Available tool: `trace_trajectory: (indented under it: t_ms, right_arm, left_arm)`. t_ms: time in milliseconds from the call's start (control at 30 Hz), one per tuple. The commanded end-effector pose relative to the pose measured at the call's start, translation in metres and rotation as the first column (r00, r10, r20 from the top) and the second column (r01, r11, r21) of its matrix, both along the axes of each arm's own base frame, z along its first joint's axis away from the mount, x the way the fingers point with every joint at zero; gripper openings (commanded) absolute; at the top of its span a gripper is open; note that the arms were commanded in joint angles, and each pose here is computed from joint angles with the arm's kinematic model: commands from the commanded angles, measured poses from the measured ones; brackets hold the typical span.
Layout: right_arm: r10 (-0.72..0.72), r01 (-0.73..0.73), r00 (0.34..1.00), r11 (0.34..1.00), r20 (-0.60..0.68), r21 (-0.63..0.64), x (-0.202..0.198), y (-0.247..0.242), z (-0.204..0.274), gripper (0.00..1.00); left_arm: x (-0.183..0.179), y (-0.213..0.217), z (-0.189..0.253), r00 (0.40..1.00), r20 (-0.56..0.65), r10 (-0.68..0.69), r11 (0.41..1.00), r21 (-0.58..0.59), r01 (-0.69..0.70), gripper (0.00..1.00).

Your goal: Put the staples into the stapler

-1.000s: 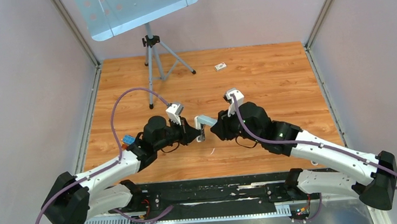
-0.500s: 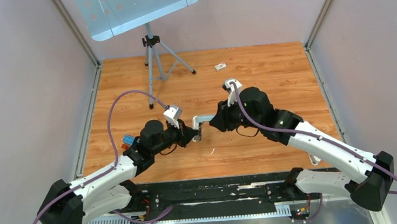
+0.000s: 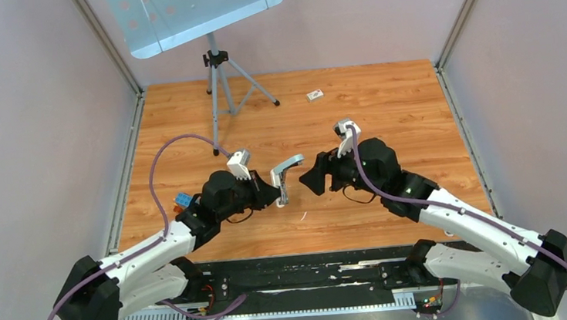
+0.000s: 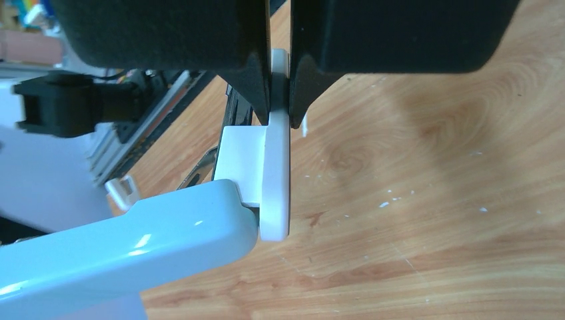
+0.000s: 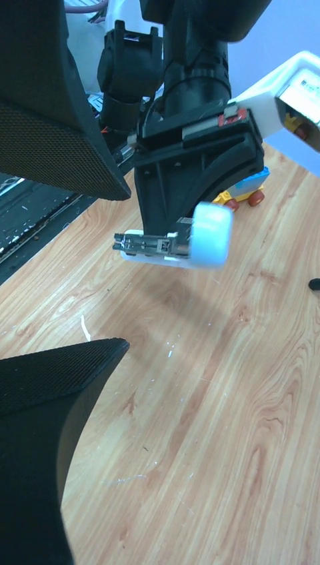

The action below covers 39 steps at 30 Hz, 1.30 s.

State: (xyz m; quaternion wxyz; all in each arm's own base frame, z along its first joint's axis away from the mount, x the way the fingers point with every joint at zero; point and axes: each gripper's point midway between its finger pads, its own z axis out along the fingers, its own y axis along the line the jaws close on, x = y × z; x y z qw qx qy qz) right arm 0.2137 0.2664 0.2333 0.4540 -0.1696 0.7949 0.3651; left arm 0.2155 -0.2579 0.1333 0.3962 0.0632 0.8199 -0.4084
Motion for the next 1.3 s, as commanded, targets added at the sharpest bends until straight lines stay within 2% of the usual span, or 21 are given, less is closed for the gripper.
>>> trace_trajectory:
  t_ms: [0,333,700,867,1067,1200,1267]
  right_arm:
    - [-0.026,0.018,0.998,0.992,0.065,0.123,0.003,0.009,0.015,0.79]
    - [-0.065,0.039,0.985,0.986,0.157,0.163,0.01,0.037,0.039,0.7]
    - [-0.052,0.043,0.991,0.996,0.123,0.072,0.019,0.074,0.019,0.66]
    - [-0.053,0.049,0.993,0.998,0.102,0.038,0.023,0.082,0.009,0.57]
    - [-0.051,0.05,0.994,0.999,0.092,0.022,0.025,0.087,0.001,0.37]
    - [-0.049,0.047,0.995,0.999,0.085,0.025,0.025,0.089,-0.001,0.27]
    - [-0.056,0.054,0.994,0.998,0.089,0.021,0.027,0.088,-0.002,0.25]
  left_arm:
    - [0.006,-0.009,0.047,0.998,-0.022,0.066,0.975,-0.21,-0.069,0.0]
    - [0.004,-0.007,0.069,0.996,-0.035,0.081,0.959,-0.268,-0.088,0.0]
    - [-0.003,-0.01,0.083,0.999,-0.012,0.04,0.956,-0.292,-0.042,0.0]
    - [-0.003,-0.009,0.086,0.999,0.004,0.038,0.956,-0.291,-0.035,0.0]
    - [-0.004,-0.008,0.084,0.999,0.017,0.034,0.96,-0.278,-0.028,0.0]
    - [-0.004,-0.006,0.08,0.999,0.022,0.039,0.964,-0.263,-0.032,0.0]
    - [-0.003,-0.003,0.077,0.998,0.023,0.051,0.969,-0.242,-0.044,0.06]
